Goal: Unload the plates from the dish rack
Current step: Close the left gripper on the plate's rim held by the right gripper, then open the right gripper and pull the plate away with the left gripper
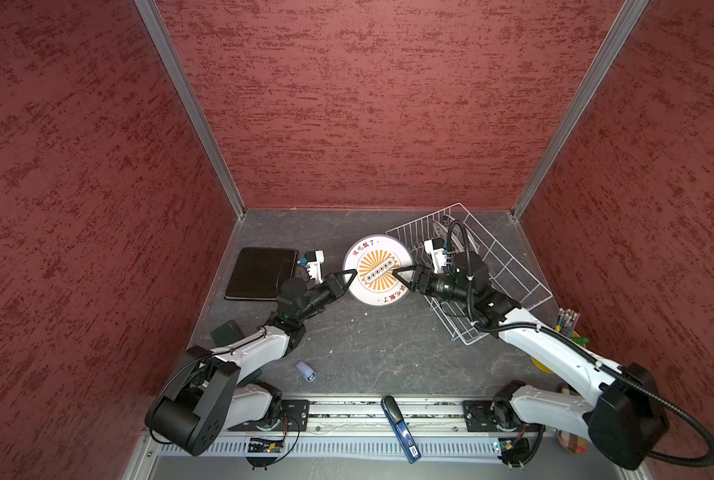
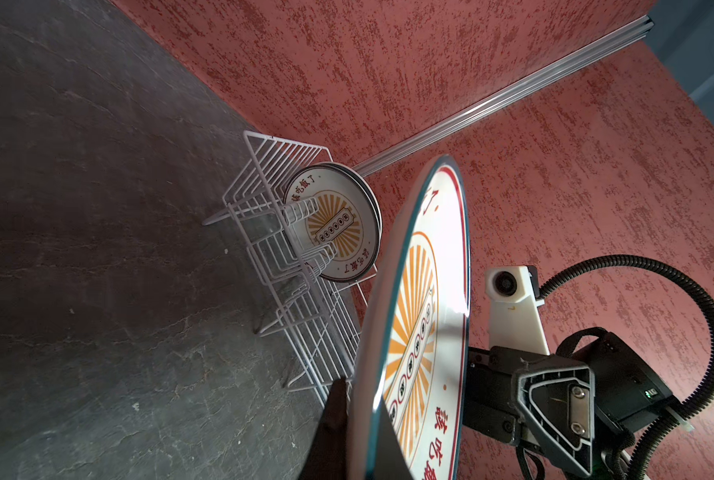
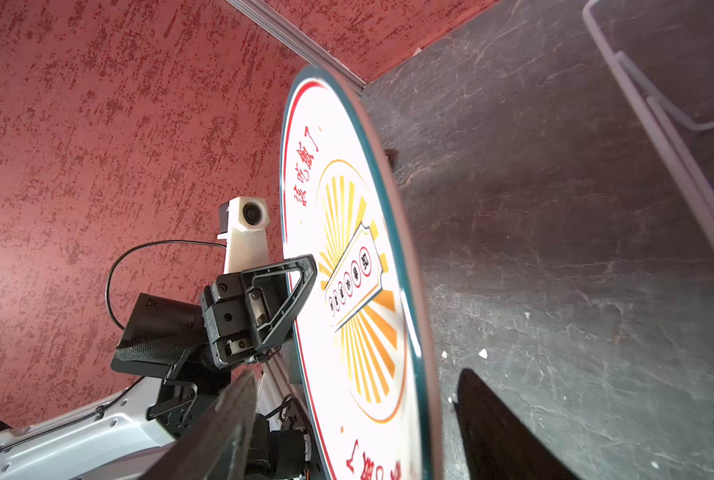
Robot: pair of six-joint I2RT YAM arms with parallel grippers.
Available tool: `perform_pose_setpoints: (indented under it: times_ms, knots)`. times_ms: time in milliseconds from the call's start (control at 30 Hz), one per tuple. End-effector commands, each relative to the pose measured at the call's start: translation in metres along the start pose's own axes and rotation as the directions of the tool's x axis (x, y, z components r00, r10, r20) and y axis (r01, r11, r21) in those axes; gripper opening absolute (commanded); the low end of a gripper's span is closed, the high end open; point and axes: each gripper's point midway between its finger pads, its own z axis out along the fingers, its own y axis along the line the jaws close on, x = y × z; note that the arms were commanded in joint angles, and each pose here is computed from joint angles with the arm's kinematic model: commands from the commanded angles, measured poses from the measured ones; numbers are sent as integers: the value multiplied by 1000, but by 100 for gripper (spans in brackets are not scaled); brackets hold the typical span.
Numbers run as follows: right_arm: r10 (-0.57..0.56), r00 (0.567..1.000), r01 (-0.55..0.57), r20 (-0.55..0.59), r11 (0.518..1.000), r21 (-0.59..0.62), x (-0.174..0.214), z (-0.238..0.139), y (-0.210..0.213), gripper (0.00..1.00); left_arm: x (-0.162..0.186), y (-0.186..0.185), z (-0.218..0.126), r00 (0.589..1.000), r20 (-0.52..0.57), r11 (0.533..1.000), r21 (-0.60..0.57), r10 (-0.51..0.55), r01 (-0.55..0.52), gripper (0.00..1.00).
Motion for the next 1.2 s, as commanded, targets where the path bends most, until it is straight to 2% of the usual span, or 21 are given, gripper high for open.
perform_pose_setpoints:
  times_ms: [0,233,500,833,1167]
  knots:
    - [-24,999,24,36,1000,-2,-11,-6,7,80,-7,-4,-3,999,30,999,22,24,-25,0]
    - [-40,992,27,116,994,110,-23,-18,-8,84,-17,7,-14,997,72,1000,-15,9,-8,0]
    - [-55,987,28,154,985,168,-28,-27,-16,85,-30,29,-31,991,136,989,-148,9,11,0]
    - [-59,985,28,165,983,181,-30,-29,-18,86,-38,61,-50,975,218,960,-258,-51,107,0]
    - [-62,984,29,168,981,193,-30,-32,-19,86,-39,85,-59,964,249,928,-330,-91,172,0]
